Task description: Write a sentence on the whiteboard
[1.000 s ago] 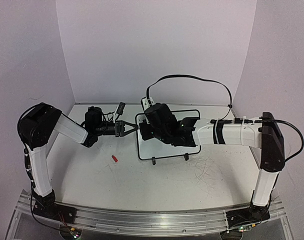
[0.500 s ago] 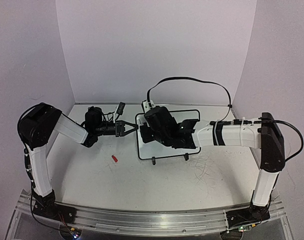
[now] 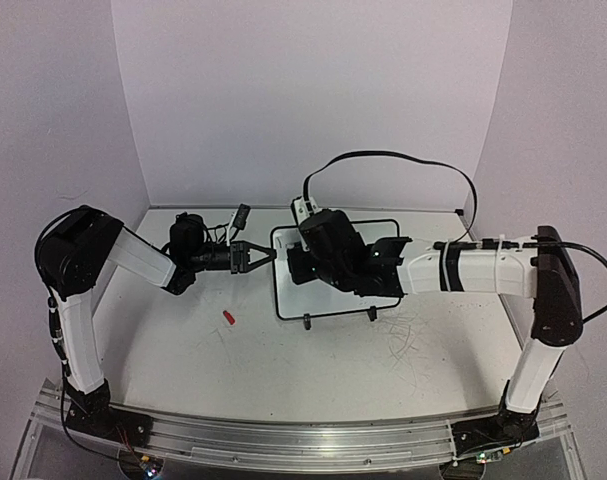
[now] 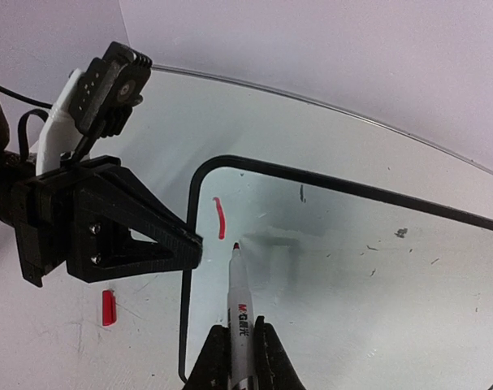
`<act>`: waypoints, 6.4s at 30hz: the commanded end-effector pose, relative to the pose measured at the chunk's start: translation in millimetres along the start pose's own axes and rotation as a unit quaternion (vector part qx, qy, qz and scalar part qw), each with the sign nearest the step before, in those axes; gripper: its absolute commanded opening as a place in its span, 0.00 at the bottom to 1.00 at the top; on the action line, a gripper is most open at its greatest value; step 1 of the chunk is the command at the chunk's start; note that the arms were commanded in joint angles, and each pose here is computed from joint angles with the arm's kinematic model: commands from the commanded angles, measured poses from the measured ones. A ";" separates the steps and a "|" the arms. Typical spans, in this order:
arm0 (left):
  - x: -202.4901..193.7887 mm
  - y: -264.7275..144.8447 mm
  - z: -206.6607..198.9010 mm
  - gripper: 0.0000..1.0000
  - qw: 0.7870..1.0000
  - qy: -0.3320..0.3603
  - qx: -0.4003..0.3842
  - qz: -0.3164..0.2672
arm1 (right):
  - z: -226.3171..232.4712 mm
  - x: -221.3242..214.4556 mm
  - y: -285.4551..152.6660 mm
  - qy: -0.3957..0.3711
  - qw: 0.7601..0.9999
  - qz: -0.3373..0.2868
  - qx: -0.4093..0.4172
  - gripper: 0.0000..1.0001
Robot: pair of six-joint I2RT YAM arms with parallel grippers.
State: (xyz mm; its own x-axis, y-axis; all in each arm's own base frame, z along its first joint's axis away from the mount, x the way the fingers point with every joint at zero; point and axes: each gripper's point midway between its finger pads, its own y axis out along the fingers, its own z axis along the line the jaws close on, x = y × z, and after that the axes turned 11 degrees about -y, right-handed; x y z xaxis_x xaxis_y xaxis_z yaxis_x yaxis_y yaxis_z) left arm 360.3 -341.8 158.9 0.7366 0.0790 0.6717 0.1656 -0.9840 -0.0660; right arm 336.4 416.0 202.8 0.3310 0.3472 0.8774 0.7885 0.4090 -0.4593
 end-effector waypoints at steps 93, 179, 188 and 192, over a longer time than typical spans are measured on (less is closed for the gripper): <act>14.1 -0.4 -25.8 0.00 0.999 0.017 -0.030 -0.005 | 0.8 2.2 8.7 0.039 0.999 -0.004 0.009 0.00; 15.2 -0.5 -30.1 0.00 0.999 0.019 -0.034 -0.005 | -4.9 12.5 -10.6 0.057 0.998 -0.022 0.015 0.00; 14.2 -0.9 -29.9 0.00 0.999 0.018 -0.033 -0.004 | -11.7 10.7 -1.8 0.057 0.998 -0.019 0.002 0.00; 14.9 -0.6 -30.1 0.00 0.999 0.019 -0.034 -0.004 | -12.2 11.1 0.5 0.057 0.998 -0.018 0.002 0.00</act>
State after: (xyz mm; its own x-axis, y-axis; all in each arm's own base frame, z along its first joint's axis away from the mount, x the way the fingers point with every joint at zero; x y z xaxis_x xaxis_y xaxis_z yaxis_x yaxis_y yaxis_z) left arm 358.2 -343.1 161.6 0.7458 0.0789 0.6615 0.1595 -0.9852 -0.0623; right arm 338.8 408.4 206.4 0.3815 0.2516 0.8895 0.7783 0.4317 -0.4559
